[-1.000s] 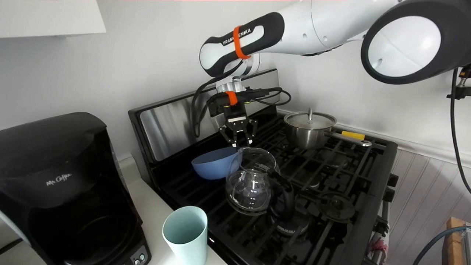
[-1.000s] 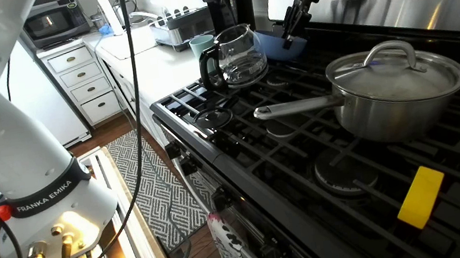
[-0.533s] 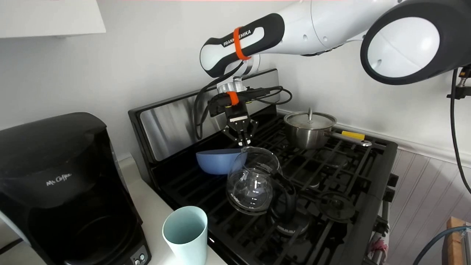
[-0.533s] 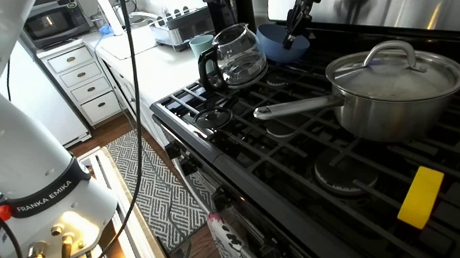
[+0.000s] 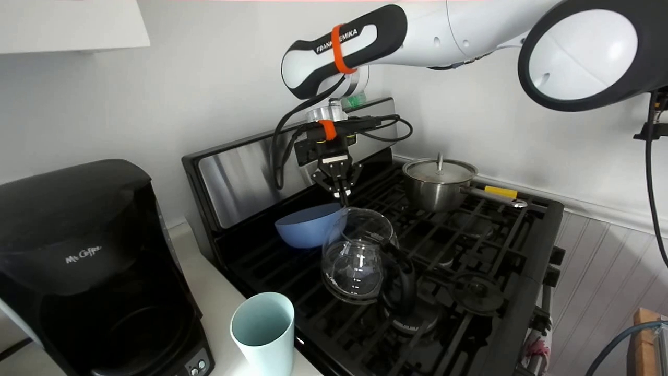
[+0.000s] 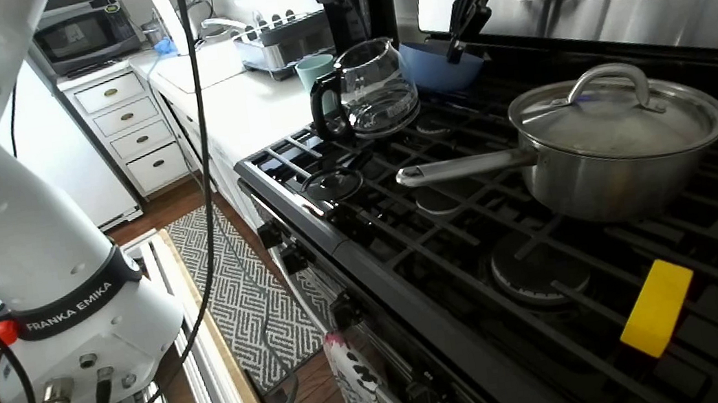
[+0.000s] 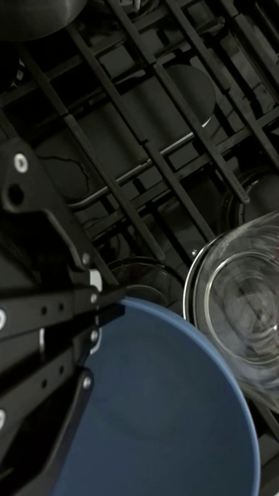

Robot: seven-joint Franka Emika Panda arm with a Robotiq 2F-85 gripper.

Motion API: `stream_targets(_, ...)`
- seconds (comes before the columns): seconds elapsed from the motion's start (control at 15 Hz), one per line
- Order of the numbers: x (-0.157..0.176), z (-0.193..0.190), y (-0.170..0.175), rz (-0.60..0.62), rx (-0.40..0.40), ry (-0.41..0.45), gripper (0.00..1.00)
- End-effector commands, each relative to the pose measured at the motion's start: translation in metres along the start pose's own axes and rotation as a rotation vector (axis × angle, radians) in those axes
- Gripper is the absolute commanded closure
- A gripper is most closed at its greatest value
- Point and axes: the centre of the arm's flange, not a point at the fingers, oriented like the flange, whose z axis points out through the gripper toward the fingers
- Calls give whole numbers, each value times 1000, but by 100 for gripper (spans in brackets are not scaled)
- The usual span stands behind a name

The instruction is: Move the purple bowl to the right

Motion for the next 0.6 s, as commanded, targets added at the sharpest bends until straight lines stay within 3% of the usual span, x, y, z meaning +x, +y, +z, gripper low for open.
stream_targets(0.0, -11, 1, 3, -16, -23, -9, 99)
stream_targets(0.13, -5, 10, -1, -25, -21, -33, 97)
stream_targets(0.2, -2, 15, -2, -27, -20, -42, 71)
stream_targets(0.27, 0, 18, -3, -32, -18, -49, 70)
stream_targets(0.53, 4, 31, -4, -40, -17, -65, 43)
